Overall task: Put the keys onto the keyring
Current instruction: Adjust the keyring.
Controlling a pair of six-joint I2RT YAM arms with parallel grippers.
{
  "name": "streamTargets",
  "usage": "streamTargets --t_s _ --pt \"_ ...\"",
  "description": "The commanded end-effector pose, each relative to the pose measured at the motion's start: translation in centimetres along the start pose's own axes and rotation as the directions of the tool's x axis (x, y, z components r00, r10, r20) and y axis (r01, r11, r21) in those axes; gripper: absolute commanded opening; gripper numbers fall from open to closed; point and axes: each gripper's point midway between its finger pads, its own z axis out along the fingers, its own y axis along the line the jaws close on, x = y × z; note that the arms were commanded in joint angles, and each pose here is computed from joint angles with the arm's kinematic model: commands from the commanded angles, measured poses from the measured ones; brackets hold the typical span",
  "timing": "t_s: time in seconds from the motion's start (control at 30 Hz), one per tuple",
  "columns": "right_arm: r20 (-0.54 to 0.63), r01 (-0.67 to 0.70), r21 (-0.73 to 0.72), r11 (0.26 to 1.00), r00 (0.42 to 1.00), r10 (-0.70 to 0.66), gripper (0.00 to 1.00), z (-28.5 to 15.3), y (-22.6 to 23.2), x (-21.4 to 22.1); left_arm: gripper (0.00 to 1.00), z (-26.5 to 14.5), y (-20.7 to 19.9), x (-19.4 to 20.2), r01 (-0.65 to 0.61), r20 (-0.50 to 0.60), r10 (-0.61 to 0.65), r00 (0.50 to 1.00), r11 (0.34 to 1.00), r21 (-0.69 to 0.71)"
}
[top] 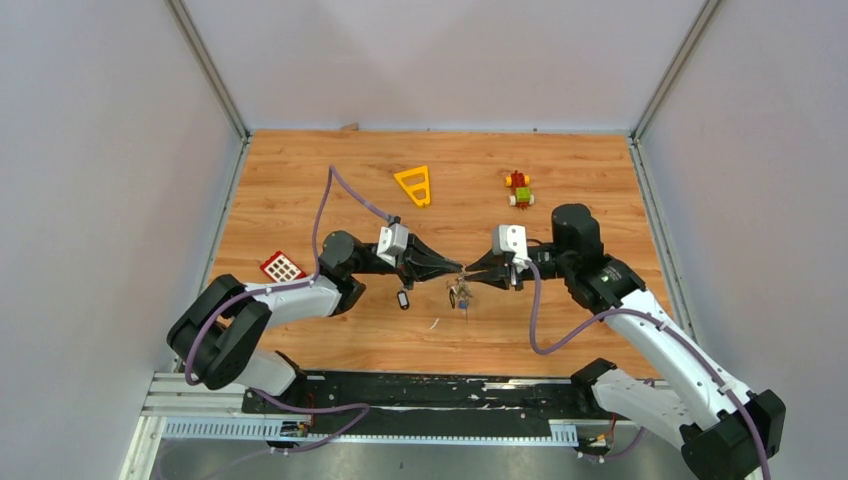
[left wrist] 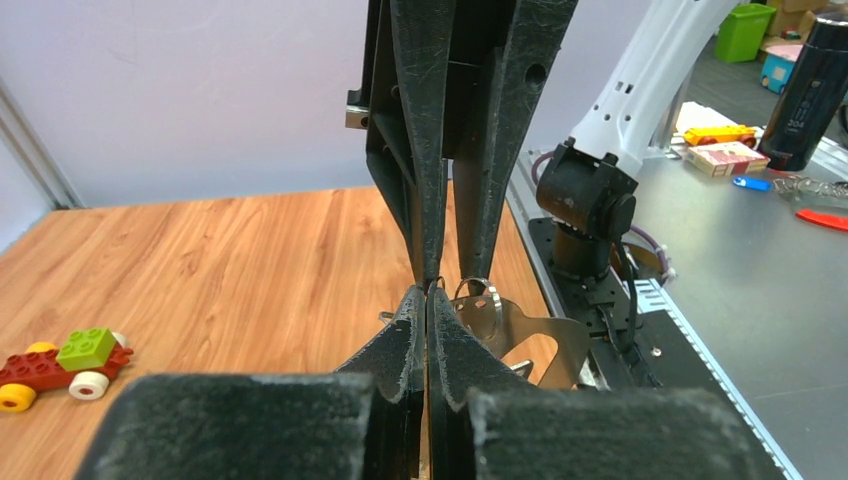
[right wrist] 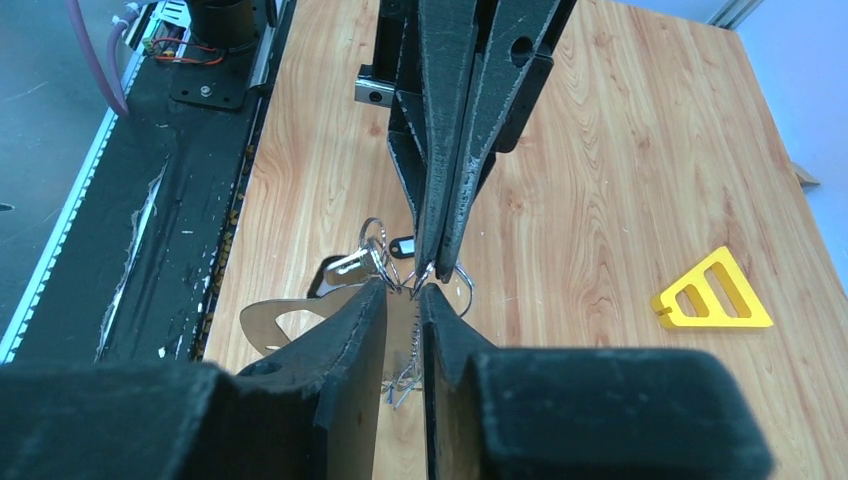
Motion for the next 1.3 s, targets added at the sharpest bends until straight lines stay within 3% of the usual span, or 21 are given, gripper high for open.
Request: streamTargets --t_s 0.0,0.43,0.93,1.27 --pt "0.005 0.009 0.032 0.999 1.000 -0.009 0.18 0.2 -0.9 -0.2 0.00 0.3 -0.2 -2.3 -0.075 0.064 0.075 0.995 0.997 0.002" --pt "-0.034 0.005 0.085 0.996 0.999 -0.002 0.14 0.6 -1.9 0.8 0.00 0.4 -1.3 -2.9 -0.058 0.112 0.051 0.992 0.996 0.063" --pt "-0.002 0.020 0.042 0.999 1.000 -0.020 0.14 0.7 -1.2 0.1 0.00 0.3 -0.9 -2.0 -0.045 0.091 0.041 0.995 0.998 0.042" --pt "0.008 0.057 0.061 0.997 0.998 -0.057 0.00 0.4 -1.5 -0.7 0.00 0.2 -0.7 -1.2 -0.027 0.080 0.024 0.997 0.999 0.037"
